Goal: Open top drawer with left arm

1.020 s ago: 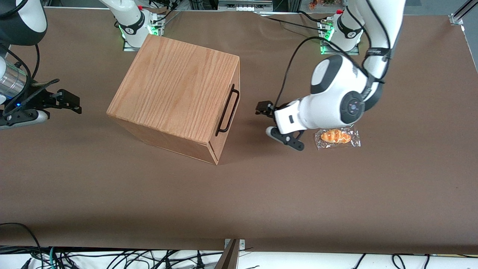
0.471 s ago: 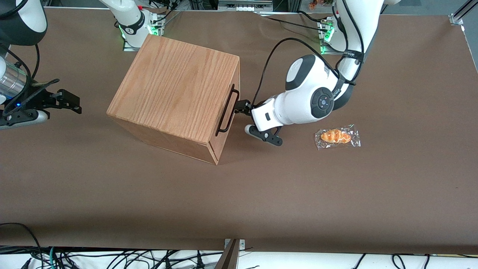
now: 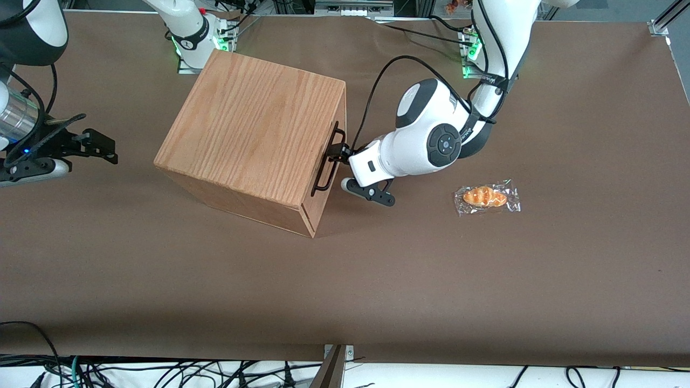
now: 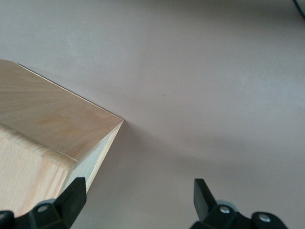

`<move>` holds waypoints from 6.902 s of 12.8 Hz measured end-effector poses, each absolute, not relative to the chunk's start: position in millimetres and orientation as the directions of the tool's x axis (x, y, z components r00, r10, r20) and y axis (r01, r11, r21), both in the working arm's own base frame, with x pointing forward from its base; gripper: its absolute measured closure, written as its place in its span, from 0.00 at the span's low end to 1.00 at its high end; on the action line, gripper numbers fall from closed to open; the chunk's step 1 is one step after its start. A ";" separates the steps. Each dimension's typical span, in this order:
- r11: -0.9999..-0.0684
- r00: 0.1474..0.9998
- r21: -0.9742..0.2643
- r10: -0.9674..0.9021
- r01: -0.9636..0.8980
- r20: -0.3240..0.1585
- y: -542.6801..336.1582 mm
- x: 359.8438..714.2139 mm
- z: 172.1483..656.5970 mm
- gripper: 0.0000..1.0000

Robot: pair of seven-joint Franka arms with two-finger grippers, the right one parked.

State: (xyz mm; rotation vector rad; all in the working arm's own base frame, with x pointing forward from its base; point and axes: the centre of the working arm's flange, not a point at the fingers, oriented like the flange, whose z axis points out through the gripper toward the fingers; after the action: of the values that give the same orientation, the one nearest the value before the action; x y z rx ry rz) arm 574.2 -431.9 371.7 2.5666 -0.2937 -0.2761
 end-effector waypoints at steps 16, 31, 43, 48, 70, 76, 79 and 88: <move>-0.850 0.965 0.513 -0.220 -0.116 -0.146 -410.6 591.6 357.8 0.00; -0.860 0.984 0.511 -0.104 -0.017 -0.143 -329.2 640.3 356.3 0.00; -0.859 0.986 0.511 -0.073 0.013 -0.148 -305.7 651.3 357.2 0.00; -0.859 0.986 0.511 -0.068 0.018 -0.149 -301.7 653.0 357.3 0.00; -0.938 0.980 0.347 -0.072 -0.004 -0.184 -100.0 690.7 421.1 0.00; -0.972 0.976 0.233 -0.082 -0.034 -0.201 -8.0 685.5 431.1 0.00; -0.982 0.977 0.163 -0.124 -0.096 -0.172 18.7 677.4 459.5 0.00; -0.979 0.978 0.057 -0.200 -0.197 -0.055 21.7 591.4 588.5 0.00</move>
State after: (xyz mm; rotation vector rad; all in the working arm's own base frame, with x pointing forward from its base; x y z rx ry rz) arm 591.4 21.7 588.5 3.0736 -0.3090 -0.0941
